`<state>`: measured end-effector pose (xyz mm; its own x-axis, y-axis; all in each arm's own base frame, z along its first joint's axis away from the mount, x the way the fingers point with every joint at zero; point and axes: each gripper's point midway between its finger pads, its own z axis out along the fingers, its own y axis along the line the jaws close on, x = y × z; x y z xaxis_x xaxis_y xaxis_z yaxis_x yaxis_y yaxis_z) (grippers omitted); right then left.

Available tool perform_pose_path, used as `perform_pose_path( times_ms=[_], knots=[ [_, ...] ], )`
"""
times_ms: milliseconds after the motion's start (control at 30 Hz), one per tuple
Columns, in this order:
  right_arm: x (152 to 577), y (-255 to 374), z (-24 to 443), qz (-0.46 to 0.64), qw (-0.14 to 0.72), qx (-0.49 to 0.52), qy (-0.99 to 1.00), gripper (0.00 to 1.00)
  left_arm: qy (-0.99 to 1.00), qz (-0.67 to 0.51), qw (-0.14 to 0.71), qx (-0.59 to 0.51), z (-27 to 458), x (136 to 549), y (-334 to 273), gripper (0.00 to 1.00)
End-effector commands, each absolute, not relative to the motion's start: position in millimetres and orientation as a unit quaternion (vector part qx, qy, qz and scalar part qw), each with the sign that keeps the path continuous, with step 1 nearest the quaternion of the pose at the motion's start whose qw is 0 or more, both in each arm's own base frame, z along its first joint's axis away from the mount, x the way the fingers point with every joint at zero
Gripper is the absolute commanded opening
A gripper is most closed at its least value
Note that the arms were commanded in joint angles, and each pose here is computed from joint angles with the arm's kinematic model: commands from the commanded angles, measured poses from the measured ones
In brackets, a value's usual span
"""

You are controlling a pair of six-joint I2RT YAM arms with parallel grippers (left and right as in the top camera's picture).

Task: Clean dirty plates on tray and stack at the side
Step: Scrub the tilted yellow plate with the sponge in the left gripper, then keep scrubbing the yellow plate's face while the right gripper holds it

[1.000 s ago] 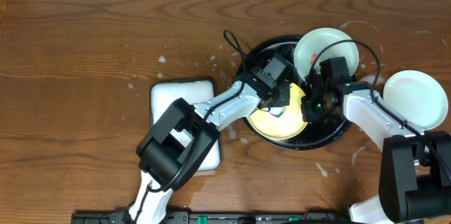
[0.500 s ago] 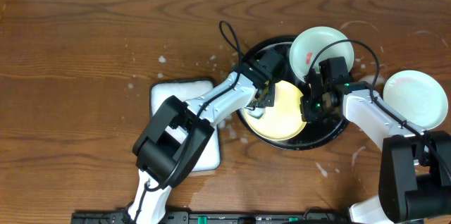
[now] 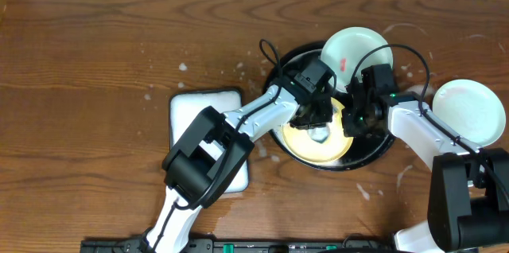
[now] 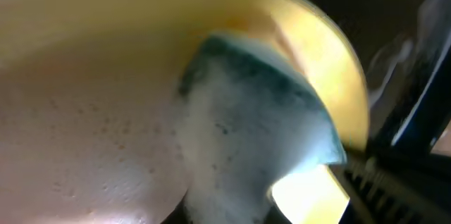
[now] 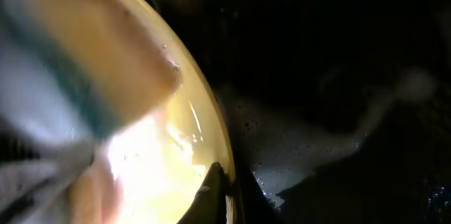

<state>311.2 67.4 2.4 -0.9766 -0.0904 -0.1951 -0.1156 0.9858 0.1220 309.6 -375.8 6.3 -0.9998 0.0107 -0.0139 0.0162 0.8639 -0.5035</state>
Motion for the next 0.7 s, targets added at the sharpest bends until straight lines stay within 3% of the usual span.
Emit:
perform_pose_path(
  times_ms=[0, 167, 333, 500, 667],
  knots=[
    [292.4, 56.4, -14.7, 0.039, 0.058, -0.063, 0.996, 0.01, 0.974, -0.176, -0.141, -0.012, -53.1, 239.0, -339.0, 0.07],
    [292.5, 56.4, -14.7, 0.039, 0.058, -0.063, 0.996, 0.01, 0.994, -0.061, -0.082, -0.025, -46.9, 253.4, -291.7, 0.07],
    [292.8, 56.4, -14.7, 0.039, 0.059, -0.063, 0.995, 0.01, 0.994, 0.078, 0.073, -0.021, -8.8, 299.0, -237.8, 0.07],
    [292.9, 55.6, -14.7, 0.037, 0.059, -0.063, 0.996, 0.01, 0.98, 0.125, 0.152, 0.014, 3.0, 328.9, -225.8, 0.08],
    [293.4, 53.9, -14.8, 0.032, 0.06, -0.063, 0.996, 0.01, 0.976, 0.094, 0.194, 0.023, 3.6, 348.7, -242.4, 0.08]
  ],
)
